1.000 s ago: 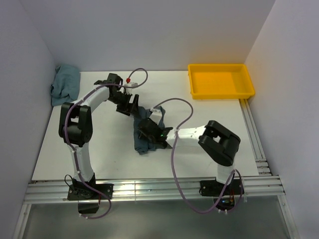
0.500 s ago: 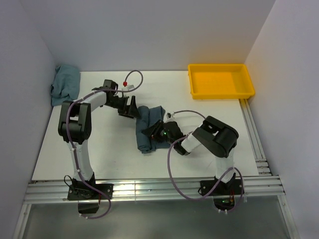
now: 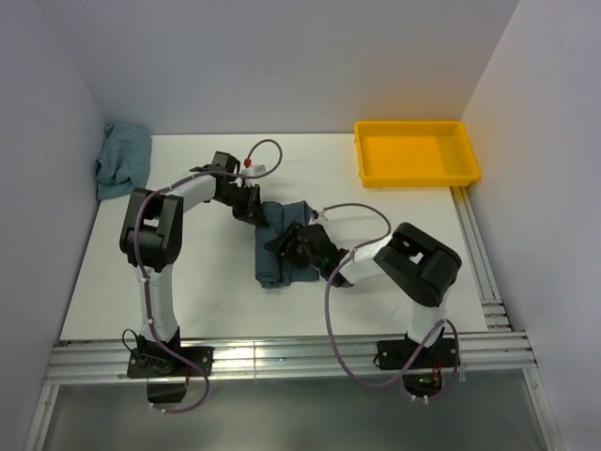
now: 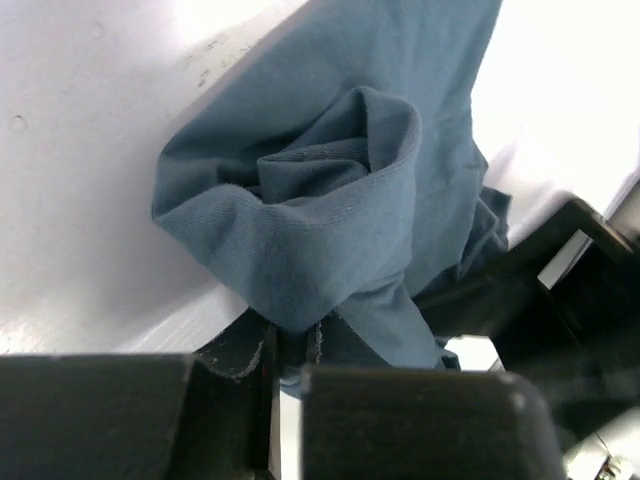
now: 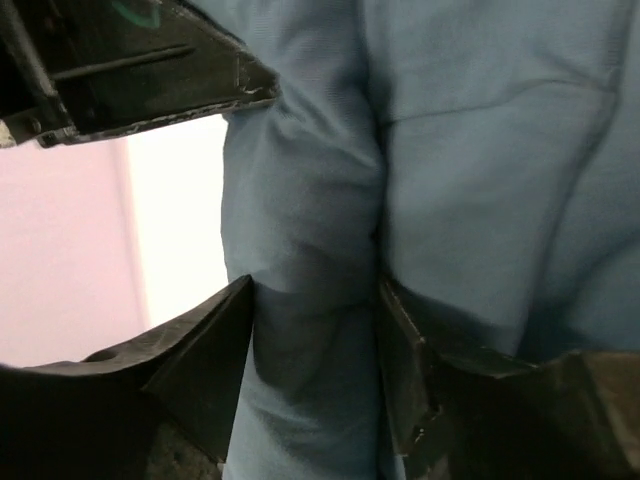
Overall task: Roll the t-shirts
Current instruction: Roll the tshirt
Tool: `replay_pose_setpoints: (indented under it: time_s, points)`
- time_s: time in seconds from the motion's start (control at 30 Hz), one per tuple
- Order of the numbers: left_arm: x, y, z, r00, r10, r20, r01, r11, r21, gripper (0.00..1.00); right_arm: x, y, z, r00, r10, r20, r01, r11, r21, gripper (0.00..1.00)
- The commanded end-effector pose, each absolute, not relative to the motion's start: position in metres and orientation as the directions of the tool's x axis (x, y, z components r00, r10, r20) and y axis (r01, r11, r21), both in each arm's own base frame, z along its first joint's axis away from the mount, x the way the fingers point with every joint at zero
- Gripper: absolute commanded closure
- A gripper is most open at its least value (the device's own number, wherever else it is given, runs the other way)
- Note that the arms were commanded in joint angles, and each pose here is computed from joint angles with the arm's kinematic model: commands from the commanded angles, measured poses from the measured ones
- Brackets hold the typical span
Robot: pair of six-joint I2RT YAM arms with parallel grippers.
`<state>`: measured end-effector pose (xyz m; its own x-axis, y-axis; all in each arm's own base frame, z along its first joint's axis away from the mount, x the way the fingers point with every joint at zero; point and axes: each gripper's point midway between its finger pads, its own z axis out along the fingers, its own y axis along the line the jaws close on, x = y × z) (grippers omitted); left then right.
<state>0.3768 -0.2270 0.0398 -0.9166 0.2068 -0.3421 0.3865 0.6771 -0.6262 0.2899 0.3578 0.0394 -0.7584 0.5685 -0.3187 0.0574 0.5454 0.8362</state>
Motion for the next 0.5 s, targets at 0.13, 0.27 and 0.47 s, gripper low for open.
replay_pose_setpoints:
  time_s: [0.13,0.27,0.47]
  points:
    - [0.385,-0.209,0.045,-0.895,0.255,-0.365,0.403,0.812,-0.422,1.0,0.273,0.328,0.056,-0.698,0.319,-0.642,0.103,0.931,0.35,0.36]
    - [0.381,-0.205,0.049,-0.891,0.267,-0.367,0.407,0.829,-0.384,1.0,0.275,0.338,0.088,-0.658,0.229,-0.718,0.075,0.968,0.24,0.36]
    - [0.374,-0.203,0.051,-0.894,0.287,-0.345,0.41,0.836,-0.365,1.0,0.29,0.36,0.114,-0.603,0.067,-0.795,0.072,0.997,0.03,0.37]
